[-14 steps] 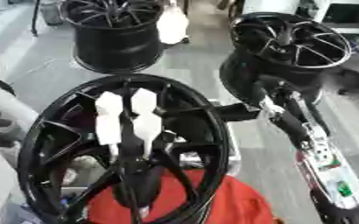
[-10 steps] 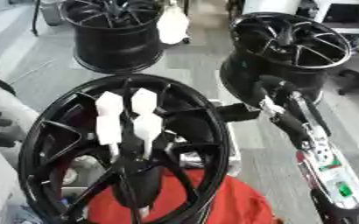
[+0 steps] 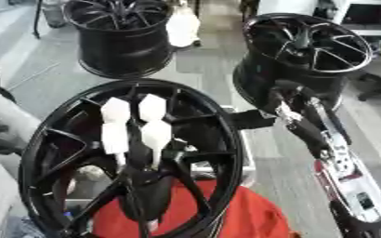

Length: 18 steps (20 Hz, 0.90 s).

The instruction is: Pull the pin out of the wheel hub.

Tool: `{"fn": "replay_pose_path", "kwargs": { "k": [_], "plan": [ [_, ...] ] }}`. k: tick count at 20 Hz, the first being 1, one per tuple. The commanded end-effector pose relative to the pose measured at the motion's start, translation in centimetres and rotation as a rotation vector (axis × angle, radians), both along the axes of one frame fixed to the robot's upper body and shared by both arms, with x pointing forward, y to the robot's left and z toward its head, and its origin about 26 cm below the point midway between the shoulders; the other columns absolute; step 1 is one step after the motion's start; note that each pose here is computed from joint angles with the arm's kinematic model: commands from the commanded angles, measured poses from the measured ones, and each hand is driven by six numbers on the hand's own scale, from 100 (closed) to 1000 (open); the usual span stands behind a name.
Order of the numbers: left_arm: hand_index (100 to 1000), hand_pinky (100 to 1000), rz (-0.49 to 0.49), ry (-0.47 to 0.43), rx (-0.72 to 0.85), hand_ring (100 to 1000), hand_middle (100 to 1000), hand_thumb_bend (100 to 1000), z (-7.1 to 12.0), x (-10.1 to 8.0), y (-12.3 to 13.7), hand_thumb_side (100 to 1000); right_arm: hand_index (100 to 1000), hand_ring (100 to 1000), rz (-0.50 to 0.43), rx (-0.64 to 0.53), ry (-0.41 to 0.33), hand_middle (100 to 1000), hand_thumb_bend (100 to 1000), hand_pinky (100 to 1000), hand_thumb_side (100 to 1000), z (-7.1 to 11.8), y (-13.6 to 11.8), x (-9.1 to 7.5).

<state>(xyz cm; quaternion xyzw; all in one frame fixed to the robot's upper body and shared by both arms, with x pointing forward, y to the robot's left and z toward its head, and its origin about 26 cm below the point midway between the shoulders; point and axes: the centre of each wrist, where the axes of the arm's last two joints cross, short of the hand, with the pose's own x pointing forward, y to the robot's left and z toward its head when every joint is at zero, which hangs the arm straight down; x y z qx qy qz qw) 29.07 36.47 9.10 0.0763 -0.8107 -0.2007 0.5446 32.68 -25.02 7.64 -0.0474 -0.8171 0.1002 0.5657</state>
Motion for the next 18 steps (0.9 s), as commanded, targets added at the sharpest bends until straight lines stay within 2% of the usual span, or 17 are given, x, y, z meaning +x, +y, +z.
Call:
{"fn": "replay_pose_path", "kwargs": {
  "k": [1, 5, 8, 11, 18],
  "plan": [
    [857, 643, -0.025, -0.112, 0.119, 654, 726, 100, 3.5, 0.0, 0.6, 775, 812, 650, 0.008, -0.023, -0.034, 730, 361, 650, 504, 1.0, -0.2, 0.1],
    [864, 658, -0.118, -0.225, 0.308, 676, 740, 100, 6.8, -0.1, -0.6, 668, 811, 650, 0.011, -0.045, -0.025, 730, 361, 650, 504, 0.8, -0.5, 0.0],
    [869, 665, -0.218, -0.272, 0.464, 684, 743, 100, 8.7, 0.8, -1.8, 628, 811, 650, 0.013, -0.058, -0.019, 730, 362, 650, 504, 0.7, -0.7, -0.1],
    [881, 686, -0.303, -0.28, 0.612, 703, 757, 108, 9.7, 2.4, -2.4, 576, 811, 650, 0.017, -0.069, -0.011, 730, 362, 650, 504, 0.5, -0.9, -0.1],
    [892, 722, -0.479, -0.239, 0.947, 738, 782, 157, 12.0, 5.8, -2.5, 546, 812, 649, 0.043, -0.076, 0.001, 730, 363, 650, 504, 0.3, -0.4, -0.1]
  ]
}}
